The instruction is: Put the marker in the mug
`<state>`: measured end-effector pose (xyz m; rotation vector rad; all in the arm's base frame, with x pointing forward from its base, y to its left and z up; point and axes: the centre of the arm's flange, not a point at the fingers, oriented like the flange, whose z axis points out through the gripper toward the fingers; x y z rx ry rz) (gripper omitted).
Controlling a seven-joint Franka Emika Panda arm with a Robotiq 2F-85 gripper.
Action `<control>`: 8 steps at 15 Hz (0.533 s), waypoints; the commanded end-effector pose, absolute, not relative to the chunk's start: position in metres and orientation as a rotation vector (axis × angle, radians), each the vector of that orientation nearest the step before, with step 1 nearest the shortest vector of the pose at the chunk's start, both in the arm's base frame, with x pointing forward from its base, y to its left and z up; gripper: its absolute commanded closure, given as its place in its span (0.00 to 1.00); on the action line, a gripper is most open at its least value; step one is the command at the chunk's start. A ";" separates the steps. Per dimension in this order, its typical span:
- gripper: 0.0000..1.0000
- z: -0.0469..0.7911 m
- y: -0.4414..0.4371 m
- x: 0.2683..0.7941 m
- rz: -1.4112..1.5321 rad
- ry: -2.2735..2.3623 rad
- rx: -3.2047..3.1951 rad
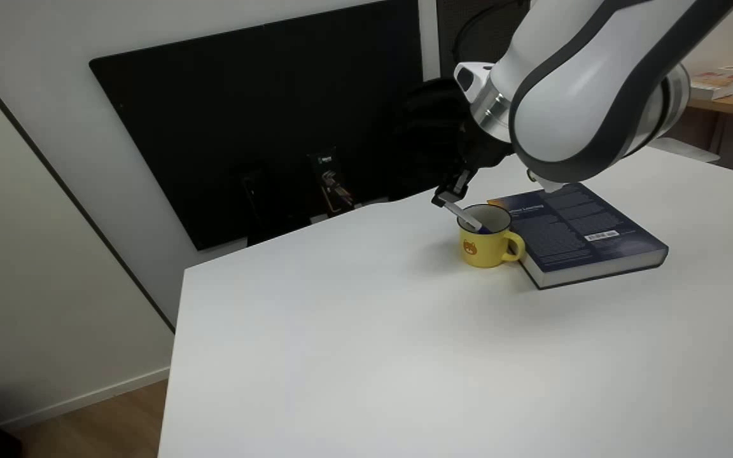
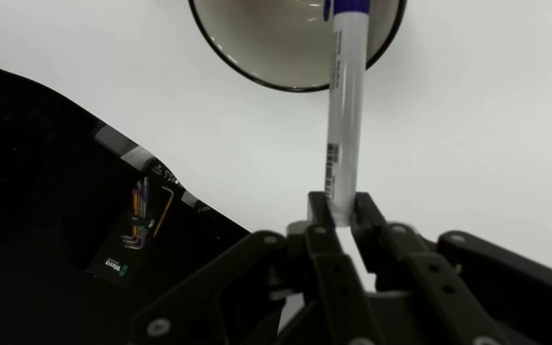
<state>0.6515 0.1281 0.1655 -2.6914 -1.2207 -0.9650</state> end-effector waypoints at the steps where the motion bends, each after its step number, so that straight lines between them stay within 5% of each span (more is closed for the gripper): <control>1: 0.96 0.158 0.132 0.650 -0.983 -1.164 -2.712; 7: 0.96 0.153 0.120 0.642 -0.932 -1.171 -2.746; 8: 0.58 0.151 0.119 0.642 -0.919 -1.189 -2.746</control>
